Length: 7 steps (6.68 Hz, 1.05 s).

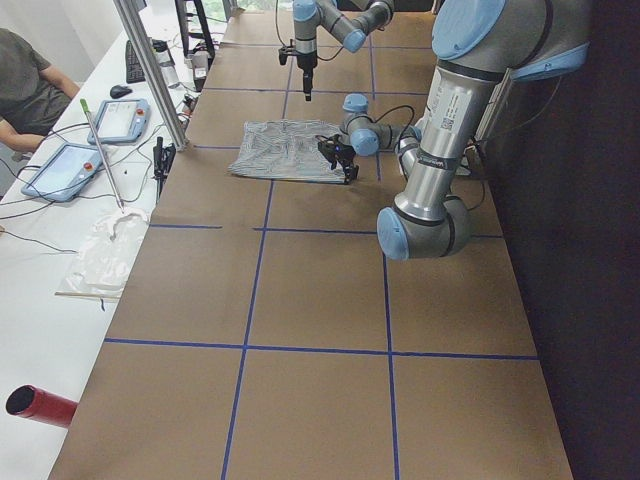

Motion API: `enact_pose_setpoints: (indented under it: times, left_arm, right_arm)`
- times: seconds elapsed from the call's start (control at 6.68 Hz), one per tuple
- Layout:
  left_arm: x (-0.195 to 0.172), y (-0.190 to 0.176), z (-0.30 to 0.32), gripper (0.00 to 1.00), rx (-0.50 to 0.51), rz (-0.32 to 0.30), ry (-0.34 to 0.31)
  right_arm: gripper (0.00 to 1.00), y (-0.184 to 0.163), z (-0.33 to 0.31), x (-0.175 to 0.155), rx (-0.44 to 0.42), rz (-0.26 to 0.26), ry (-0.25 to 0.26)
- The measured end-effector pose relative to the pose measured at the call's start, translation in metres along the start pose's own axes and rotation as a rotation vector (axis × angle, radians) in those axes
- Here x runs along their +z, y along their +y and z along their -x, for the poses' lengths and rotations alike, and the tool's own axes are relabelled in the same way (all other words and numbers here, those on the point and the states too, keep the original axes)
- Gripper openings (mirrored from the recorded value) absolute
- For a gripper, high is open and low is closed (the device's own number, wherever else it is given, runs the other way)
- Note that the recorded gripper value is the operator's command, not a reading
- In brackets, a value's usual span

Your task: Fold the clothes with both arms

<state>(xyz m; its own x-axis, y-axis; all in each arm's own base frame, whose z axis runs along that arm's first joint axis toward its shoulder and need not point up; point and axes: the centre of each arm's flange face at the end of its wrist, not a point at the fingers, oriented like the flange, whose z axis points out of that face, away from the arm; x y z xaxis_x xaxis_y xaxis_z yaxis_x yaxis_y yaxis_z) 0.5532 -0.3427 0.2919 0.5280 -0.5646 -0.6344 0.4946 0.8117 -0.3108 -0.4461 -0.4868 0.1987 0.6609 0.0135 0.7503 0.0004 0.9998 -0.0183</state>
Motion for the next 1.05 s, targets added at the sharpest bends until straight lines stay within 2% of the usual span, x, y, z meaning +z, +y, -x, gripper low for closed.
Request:
enact_pose_setpoints:
  times: [0.15,0.3,0.45,0.9,1.05]
  left_arm:
    - [0.0017,-0.0002,0.0005,0.47,0.000,-0.001,-0.003]
    - [0.0023,-0.0003,0.0007,0.18,0.000,-0.001,-0.004]
    - [0.0019,-0.0001,0.0002,0.03,0.000,-0.001,-0.003]
    - [-0.0038,0.0026,-0.0039,0.00,0.002,0.004,0.009]
    - [-0.0054,0.0028,-0.0046,0.29,0.003,0.005,0.012]
  right_arm:
    - [1.00,0.0000,0.0001,-0.0002,0.000,-0.001,0.000]
    - [1.00,0.0004,0.0004,-0.0002,0.000,-0.001,0.000]
    - [1.00,0.0006,0.0004,-0.0002,0.000,-0.001,0.000]
    - [1.00,0.0009,-0.0016,0.0001,0.001,0.000,0.000]
    - [1.00,0.0019,-0.0040,0.0009,0.002,0.000,0.002]
